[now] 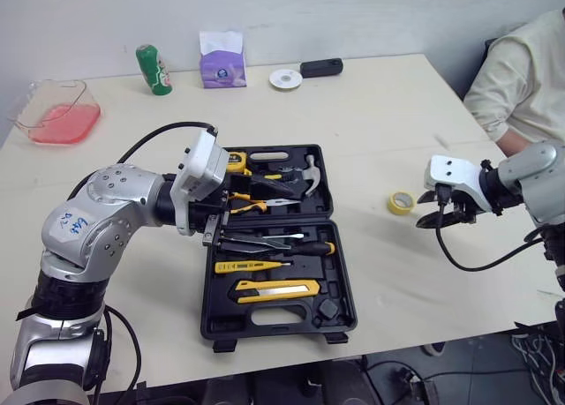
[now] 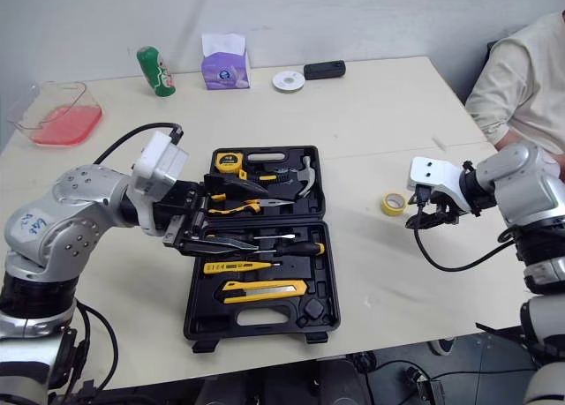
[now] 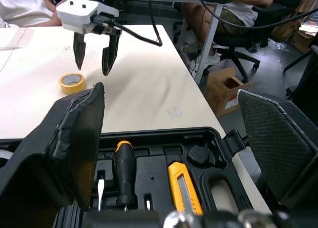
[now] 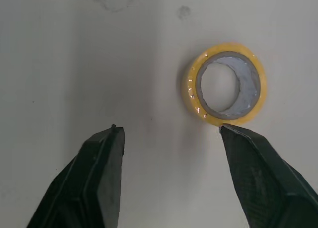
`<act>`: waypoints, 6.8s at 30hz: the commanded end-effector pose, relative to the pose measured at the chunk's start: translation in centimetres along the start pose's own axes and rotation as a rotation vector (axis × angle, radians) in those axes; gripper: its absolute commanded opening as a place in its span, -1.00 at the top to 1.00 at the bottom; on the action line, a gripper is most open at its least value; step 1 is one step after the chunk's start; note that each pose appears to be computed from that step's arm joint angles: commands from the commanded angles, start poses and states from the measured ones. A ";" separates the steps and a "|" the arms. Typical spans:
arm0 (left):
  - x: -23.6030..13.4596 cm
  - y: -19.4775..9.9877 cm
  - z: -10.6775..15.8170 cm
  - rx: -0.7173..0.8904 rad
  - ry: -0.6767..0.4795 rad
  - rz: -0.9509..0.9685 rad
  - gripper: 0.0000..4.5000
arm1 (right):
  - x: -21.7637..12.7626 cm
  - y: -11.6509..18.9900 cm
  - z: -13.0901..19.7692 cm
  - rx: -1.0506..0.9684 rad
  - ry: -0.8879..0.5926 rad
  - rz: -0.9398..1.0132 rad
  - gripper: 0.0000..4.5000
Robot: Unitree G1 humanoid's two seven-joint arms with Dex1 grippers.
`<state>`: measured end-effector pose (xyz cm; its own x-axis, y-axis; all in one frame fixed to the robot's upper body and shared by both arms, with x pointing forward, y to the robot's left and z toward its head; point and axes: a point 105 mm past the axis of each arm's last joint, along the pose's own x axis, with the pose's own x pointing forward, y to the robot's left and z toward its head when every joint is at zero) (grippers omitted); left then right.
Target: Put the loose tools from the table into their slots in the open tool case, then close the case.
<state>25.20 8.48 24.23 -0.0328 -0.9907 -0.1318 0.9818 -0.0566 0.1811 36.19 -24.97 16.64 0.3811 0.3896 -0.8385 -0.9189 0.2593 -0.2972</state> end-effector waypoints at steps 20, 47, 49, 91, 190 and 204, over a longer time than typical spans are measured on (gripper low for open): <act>0.8 -0.1 1.0 0.069 -0.013 0.012 -1.00 | 2.1 -1.9 2.0 -0.055 0.007 -0.006 0.15; -0.3 -5.9 -6.9 -0.053 0.245 -0.167 -1.00 | 4.3 19.2 11.1 -0.415 -0.444 0.437 0.99; -0.4 -5.9 -7.1 -0.048 0.253 -0.162 -1.00 | 4.8 19.5 10.7 -0.403 -0.425 0.449 0.99; 0.4 -4.8 -5.7 -0.032 0.205 -0.168 -1.00 | 6.0 19.4 8.8 -0.095 -0.740 0.385 0.97; -10.2 5.6 -13.1 -0.874 0.324 0.967 -0.59 | 6.2 2.1 11.7 0.828 -0.398 -0.135 -0.65; -7.5 4.9 -13.7 -0.897 0.280 0.930 0.98 | 7.1 3.0 11.3 0.789 -0.374 -0.122 1.00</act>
<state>33.41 18.13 13.76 0.6850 -0.5294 -0.5005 0.3853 0.8463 -0.3679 37.45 -10.88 15.55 0.6082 0.5691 -0.5534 -0.5933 0.7890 0.1593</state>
